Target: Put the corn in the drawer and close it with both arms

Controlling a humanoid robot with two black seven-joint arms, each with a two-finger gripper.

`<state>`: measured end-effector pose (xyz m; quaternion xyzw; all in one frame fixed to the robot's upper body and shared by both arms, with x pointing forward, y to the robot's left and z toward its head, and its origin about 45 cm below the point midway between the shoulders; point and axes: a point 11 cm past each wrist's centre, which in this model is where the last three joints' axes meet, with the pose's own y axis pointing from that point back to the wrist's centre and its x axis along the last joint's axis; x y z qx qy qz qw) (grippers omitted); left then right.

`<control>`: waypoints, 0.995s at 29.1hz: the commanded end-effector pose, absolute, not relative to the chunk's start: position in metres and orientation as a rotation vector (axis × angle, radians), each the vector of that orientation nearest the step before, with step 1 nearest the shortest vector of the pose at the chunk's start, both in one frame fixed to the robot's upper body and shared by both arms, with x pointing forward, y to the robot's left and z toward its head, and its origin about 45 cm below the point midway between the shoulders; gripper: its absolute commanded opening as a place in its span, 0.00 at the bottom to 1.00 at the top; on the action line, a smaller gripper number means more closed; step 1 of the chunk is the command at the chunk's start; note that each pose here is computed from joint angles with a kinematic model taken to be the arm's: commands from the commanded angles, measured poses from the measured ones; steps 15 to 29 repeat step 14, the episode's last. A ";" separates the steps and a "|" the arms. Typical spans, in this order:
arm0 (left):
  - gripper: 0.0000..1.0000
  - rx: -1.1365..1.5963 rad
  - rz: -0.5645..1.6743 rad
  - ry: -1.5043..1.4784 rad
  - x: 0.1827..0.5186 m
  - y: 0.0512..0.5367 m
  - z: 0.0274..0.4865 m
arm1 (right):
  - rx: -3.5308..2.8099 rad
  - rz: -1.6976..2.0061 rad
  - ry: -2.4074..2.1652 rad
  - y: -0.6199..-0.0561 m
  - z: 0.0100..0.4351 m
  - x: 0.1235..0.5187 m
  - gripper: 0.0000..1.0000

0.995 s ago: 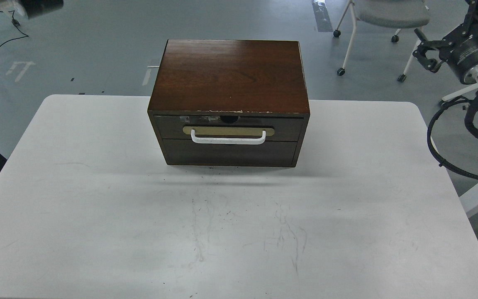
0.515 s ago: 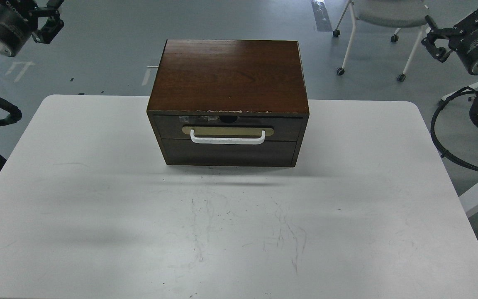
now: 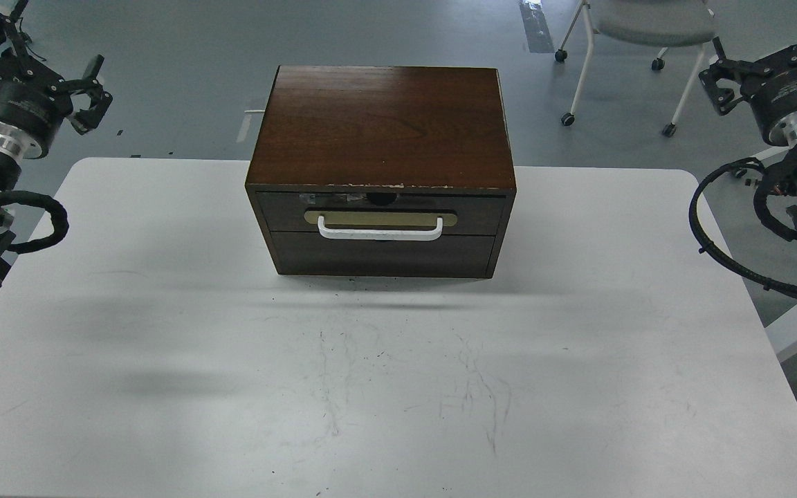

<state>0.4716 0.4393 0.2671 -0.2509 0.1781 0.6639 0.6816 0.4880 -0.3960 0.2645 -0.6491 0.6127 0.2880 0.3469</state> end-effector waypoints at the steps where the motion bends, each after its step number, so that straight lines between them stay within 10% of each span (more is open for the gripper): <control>1: 0.97 -0.551 1.504 0.432 0.466 0.438 0.250 | -1.673 0.799 1.586 -0.382 0.243 0.484 1.00; 29: 0.98 -0.537 1.524 0.446 0.458 0.443 0.236 | -1.711 0.783 1.559 -0.380 0.247 0.484 1.00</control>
